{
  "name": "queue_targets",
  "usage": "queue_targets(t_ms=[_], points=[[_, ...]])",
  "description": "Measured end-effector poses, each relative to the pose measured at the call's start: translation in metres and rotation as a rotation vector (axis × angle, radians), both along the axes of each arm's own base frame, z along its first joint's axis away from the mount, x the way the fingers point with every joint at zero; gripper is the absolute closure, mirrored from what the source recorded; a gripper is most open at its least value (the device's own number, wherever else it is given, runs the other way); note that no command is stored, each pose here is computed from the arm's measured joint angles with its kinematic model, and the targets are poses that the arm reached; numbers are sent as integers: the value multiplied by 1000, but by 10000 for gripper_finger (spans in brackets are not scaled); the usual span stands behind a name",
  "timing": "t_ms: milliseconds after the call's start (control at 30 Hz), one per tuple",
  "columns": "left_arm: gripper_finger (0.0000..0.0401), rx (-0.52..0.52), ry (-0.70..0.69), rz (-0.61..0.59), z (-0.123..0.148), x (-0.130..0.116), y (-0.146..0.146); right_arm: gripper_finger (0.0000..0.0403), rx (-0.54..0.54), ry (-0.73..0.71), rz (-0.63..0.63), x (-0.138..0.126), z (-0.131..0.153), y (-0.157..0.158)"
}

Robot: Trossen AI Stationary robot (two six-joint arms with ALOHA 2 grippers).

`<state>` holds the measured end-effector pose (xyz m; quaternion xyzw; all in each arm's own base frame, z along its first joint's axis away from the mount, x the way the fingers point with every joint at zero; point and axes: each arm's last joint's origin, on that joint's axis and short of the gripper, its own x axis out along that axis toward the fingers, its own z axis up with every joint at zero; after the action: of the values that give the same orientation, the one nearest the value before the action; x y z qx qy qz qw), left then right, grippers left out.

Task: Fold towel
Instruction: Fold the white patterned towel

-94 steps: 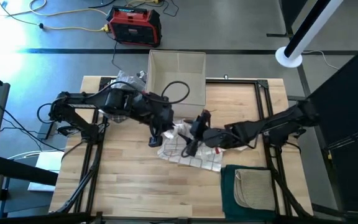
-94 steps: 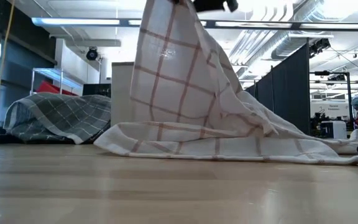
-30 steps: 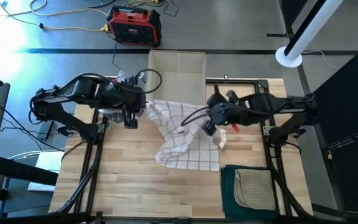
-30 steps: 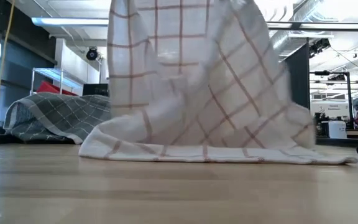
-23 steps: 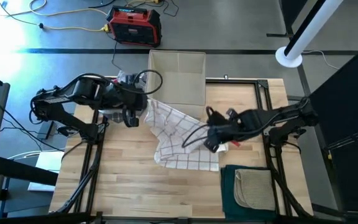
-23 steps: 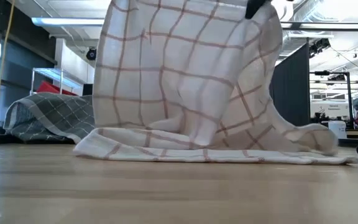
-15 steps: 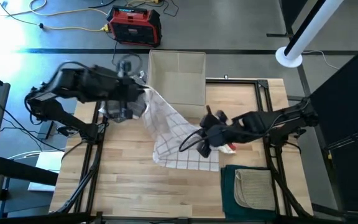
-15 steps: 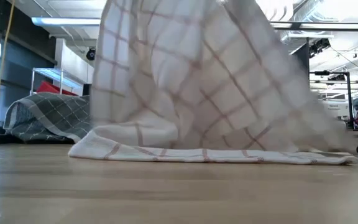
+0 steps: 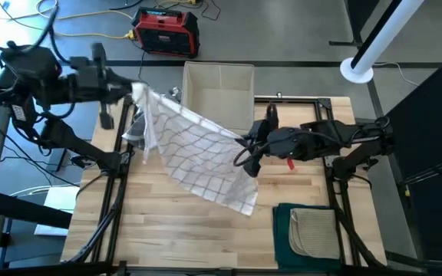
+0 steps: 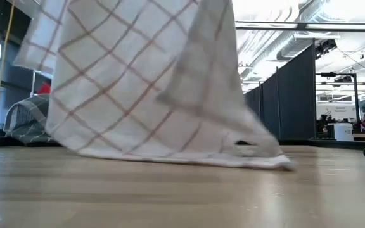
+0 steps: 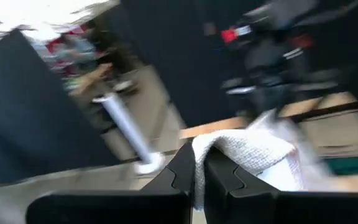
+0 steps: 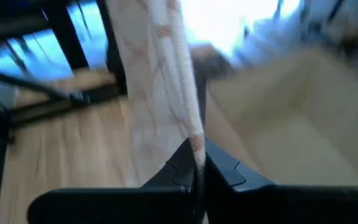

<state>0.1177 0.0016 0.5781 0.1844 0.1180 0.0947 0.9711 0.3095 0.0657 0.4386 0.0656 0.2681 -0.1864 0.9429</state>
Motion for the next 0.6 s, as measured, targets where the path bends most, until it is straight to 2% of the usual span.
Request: queue_targets(t_ms=[100, 200, 400, 500, 600], points=[[401, -70, 117, -72, -19, 23, -4, 403, 74, 156, -51, -9, -17, 3], [401, -136, 252, -124, -51, 62, -8, 403, 118, 288, -88, -13, -32, 12], [401, -203, 513, -325, -143, 142, -22, 403, 199, 485, -126, -25, -56, 41], [401, -229, 618, -338, -184, 159, -23, 403, 229, 536, -131, -35, -73, 59], [401, -257, 654, -341, -216, 170, -25, 403, 279, 557, -155, -45, -100, 73]])
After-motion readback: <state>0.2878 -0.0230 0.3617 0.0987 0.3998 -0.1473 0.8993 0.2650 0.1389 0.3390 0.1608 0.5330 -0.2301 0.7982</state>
